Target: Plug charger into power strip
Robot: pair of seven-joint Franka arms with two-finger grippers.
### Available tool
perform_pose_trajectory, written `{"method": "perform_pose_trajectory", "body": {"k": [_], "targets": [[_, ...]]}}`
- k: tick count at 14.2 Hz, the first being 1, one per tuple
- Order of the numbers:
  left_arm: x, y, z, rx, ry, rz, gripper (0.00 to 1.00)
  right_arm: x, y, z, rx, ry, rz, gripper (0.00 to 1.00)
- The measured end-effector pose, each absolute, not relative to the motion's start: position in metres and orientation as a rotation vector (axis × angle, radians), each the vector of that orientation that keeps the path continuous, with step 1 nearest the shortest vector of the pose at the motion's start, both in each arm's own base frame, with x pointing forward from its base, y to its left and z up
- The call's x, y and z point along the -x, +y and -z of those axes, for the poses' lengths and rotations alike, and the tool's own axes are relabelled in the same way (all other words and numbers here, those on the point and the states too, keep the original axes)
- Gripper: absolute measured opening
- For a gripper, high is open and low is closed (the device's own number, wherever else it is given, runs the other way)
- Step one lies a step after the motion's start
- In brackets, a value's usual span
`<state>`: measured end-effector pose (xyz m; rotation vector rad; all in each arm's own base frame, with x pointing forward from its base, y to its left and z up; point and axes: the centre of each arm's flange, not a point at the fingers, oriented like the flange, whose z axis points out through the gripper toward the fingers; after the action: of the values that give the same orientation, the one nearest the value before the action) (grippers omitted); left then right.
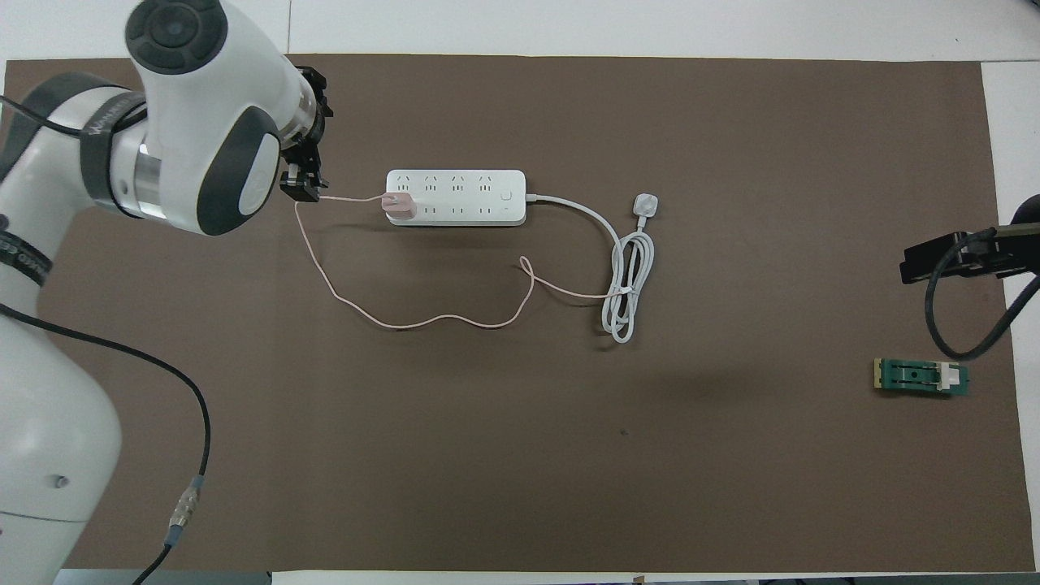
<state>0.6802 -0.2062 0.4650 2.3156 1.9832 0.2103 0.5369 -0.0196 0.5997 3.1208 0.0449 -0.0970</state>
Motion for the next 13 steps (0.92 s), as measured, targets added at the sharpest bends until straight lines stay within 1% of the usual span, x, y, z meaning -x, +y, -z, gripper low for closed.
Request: {"method": "perform_pose_trajectory", "body": {"k": [3,6,9,13], "targets": [[-0.677,-0.139,-0.513,-2.502,1.795,-0.247,1.00,-0.537,-0.020,-0.600,-3.121,0.045,0.097,1.00],[-0.670,-0.073,-0.540,-2.767,1.480,-0.240,1.00,-0.537,-0.020,-0.600,-3.121,0.045,0.097,1.00],[-0.661,-0.016,-0.557,-2.969,1.154,-0.210,1.00,-0.537,-0.020,-0.600,-3.121,0.045,0.097,1.00],[-0.640,0.023,-0.571,-3.124,0.851,-0.081,1.00,-0.537,-0.020,-0.600,-3.121,0.045,0.097,1.00]]}}
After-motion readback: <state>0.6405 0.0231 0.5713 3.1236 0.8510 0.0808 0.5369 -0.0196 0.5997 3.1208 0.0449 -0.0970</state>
